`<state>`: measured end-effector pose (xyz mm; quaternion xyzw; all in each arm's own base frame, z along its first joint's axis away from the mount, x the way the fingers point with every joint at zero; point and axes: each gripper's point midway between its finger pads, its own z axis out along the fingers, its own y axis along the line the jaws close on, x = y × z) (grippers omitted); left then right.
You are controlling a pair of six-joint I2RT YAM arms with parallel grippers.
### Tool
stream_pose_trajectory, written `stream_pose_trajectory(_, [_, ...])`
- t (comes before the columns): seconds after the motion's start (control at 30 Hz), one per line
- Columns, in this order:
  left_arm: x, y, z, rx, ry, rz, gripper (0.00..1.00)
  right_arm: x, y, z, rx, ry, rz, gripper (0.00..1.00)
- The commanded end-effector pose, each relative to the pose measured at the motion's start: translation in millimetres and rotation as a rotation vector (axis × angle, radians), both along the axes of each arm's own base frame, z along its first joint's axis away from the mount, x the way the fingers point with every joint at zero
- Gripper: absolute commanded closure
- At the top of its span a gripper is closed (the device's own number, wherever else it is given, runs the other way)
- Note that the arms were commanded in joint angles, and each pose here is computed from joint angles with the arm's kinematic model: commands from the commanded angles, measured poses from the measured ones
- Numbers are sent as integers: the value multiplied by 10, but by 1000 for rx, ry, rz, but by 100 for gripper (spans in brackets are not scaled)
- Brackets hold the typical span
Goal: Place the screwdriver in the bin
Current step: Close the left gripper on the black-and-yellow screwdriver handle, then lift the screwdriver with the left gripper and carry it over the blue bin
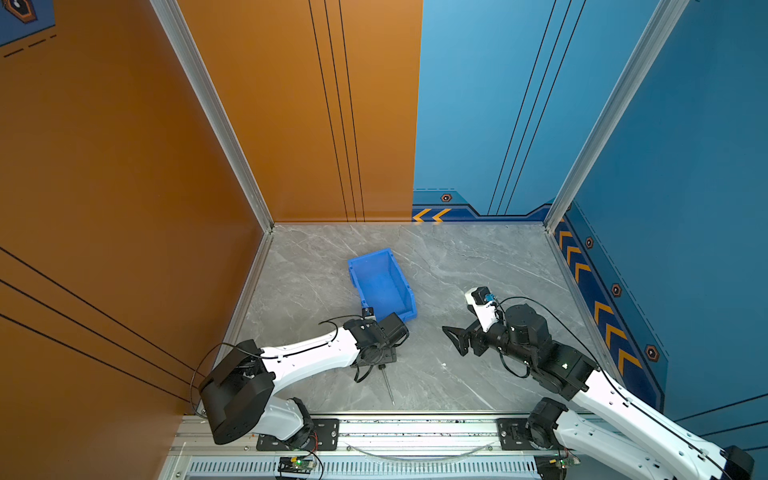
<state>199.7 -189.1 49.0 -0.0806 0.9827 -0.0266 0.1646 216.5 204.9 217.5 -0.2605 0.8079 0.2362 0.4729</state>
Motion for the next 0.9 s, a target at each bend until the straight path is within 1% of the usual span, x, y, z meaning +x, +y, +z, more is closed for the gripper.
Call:
stream_pose_trajectory(0.0, [-3,-16,-131,-20,31,11,23,-5,-87,-143,-55,29,-48,0])
stream_pose_trajectory(0.3, [13,-29,-288,21,78,-3,38,-2,-99,-138,-46,14,-66,0])
stream_pose_trajectory(0.43, [1,-13,-330,33,88,4,49,4,-129,-127,-48,3,-82,0])
stream_pose_trajectory(0.57, [-11,0,-340,37,88,9,58,0,-156,-127,-48,-3,-90,0])
stream_pose_trajectory(0.7, [-25,-8,-349,39,89,11,72,-20,-194,-145,-48,0,-99,0])
stream_pose_trajectory(0.8, [-32,-25,-343,36,88,10,79,-32,-229,-144,-49,-6,-108,0])
stream_pose_trajectory(0.87, [-31,-34,-336,36,83,8,81,-40,-252,-136,-47,-10,-114,0])
